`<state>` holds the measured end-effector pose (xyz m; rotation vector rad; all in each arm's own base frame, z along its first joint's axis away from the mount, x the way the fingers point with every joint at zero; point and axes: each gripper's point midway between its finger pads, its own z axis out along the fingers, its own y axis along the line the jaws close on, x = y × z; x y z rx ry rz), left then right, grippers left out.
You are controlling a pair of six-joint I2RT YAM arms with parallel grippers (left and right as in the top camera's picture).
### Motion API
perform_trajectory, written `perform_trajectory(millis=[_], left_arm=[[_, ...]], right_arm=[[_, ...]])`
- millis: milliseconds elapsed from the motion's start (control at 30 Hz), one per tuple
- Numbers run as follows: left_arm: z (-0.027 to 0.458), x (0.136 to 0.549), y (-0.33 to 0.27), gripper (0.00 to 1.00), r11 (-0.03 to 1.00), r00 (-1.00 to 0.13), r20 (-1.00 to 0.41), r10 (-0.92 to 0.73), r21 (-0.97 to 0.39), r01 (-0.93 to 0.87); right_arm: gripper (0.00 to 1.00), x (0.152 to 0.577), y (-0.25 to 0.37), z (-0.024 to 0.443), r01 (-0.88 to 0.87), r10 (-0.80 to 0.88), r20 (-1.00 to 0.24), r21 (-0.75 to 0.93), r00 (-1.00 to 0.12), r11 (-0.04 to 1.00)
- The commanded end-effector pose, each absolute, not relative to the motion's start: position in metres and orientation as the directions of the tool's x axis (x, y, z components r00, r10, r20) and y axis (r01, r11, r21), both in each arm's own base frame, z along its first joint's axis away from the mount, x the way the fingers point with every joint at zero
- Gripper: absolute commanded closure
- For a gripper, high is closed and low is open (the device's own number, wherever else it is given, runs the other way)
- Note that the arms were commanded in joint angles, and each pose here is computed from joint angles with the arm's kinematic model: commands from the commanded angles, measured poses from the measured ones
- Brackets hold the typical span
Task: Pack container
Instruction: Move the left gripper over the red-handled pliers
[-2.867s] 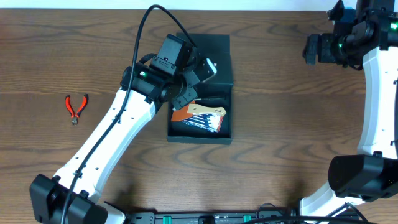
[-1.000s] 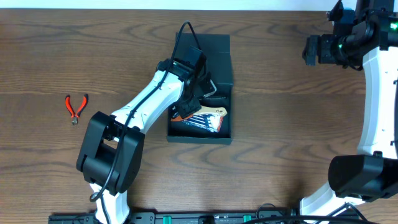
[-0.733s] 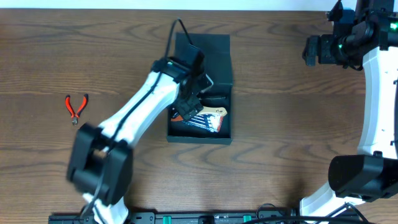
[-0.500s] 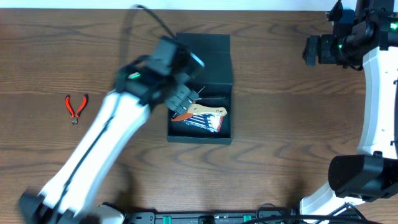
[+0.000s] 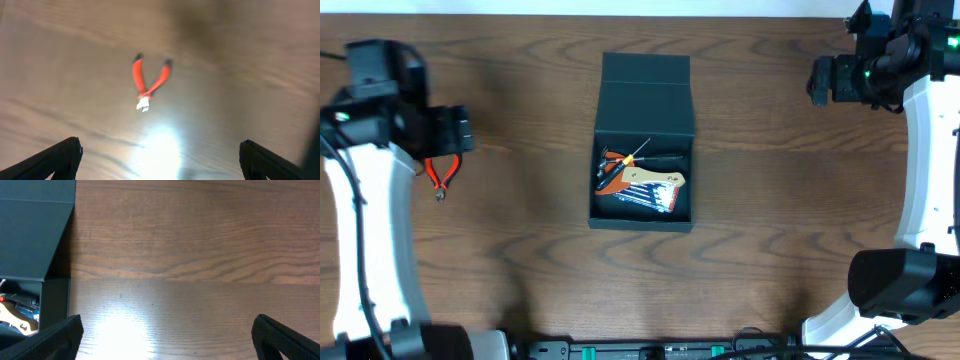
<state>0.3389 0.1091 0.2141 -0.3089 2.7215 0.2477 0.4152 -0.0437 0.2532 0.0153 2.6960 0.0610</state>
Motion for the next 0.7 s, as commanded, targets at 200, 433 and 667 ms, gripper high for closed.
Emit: perform_trajectory(millis=[200, 433, 667], left_arm=[[0.127, 0.346, 0.131, 0.01, 0.986, -0.992, -0.126, 0.017, 0.165, -0.004], [0.071, 0.353, 0.129, 0.02, 0.992, -0.997, -0.011, 0.075, 0.100, 0.073], [0.055, 0.365, 0.121, 0.02, 0.982, -0.982, -0.031, 0.187, 0.047, 0.186]], right_arm=[[0.01, 0.415, -0.045, 0.250, -0.002, 0.016, -0.421, 0.042, -0.907, 0.999], [0.01, 0.414, -0.045, 0.249, -0.002, 0.016, -0.420, 0.042, -0.907, 0.999], [0.01, 0.411, -0.044, 0.248, -0.002, 0.016, -0.407, 0.044, -0.913, 0.999]])
